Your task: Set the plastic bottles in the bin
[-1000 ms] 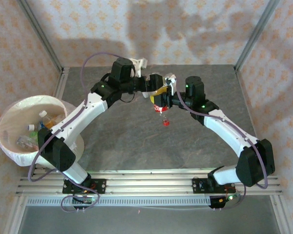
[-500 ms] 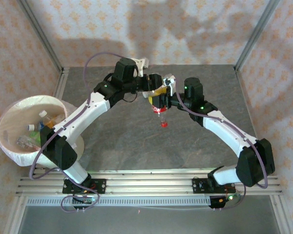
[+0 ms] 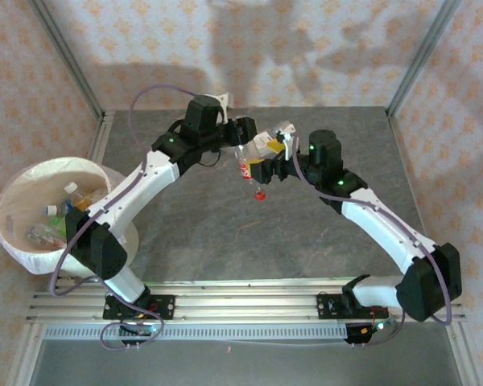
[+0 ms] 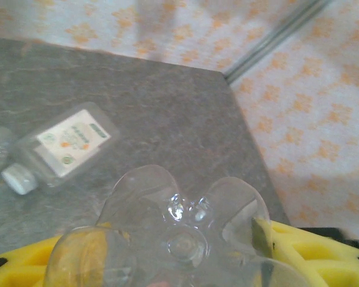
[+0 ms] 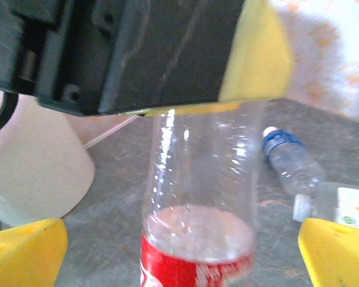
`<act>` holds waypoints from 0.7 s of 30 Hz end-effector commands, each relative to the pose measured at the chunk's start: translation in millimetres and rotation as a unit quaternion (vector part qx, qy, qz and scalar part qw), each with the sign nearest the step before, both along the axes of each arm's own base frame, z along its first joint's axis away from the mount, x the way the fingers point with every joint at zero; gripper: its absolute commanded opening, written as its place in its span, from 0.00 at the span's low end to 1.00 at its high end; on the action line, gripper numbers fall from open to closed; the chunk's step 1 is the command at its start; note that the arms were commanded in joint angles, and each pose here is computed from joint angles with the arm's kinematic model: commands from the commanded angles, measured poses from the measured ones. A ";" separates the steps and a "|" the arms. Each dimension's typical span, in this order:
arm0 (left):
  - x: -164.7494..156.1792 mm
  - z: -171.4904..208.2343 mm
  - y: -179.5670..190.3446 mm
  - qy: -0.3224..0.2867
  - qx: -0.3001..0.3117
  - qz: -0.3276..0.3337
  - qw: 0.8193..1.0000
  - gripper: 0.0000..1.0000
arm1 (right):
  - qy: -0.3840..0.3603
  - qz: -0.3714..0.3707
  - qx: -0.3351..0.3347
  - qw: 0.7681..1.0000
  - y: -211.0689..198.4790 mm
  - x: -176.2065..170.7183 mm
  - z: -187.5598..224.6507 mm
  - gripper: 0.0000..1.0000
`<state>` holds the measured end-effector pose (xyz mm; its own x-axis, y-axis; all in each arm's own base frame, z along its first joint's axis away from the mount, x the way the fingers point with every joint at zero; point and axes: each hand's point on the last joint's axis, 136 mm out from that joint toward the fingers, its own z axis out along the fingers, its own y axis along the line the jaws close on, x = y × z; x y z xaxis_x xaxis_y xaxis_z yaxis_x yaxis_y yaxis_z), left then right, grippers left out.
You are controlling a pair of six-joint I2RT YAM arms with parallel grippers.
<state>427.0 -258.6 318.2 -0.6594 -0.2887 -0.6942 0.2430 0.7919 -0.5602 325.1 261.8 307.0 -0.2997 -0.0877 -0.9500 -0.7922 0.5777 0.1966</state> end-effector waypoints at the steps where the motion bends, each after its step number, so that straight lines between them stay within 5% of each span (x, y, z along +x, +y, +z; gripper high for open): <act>1: -3.2 34.8 35.7 -0.044 0.025 0.048 0.998 0.47 | -0.044 -0.053 -0.017 0.998 -18.6 2.4 9.9 0.99; 10: -30.1 81.2 107.3 -0.097 0.103 0.145 0.979 0.47 | -0.059 -0.194 -0.029 0.979 -63.5 19.3 17.3 0.99; 21: -89.4 163.7 192.1 -0.160 0.214 0.249 0.931 0.47 | -0.029 -0.321 -0.053 0.945 -100.0 44.2 5.8 0.99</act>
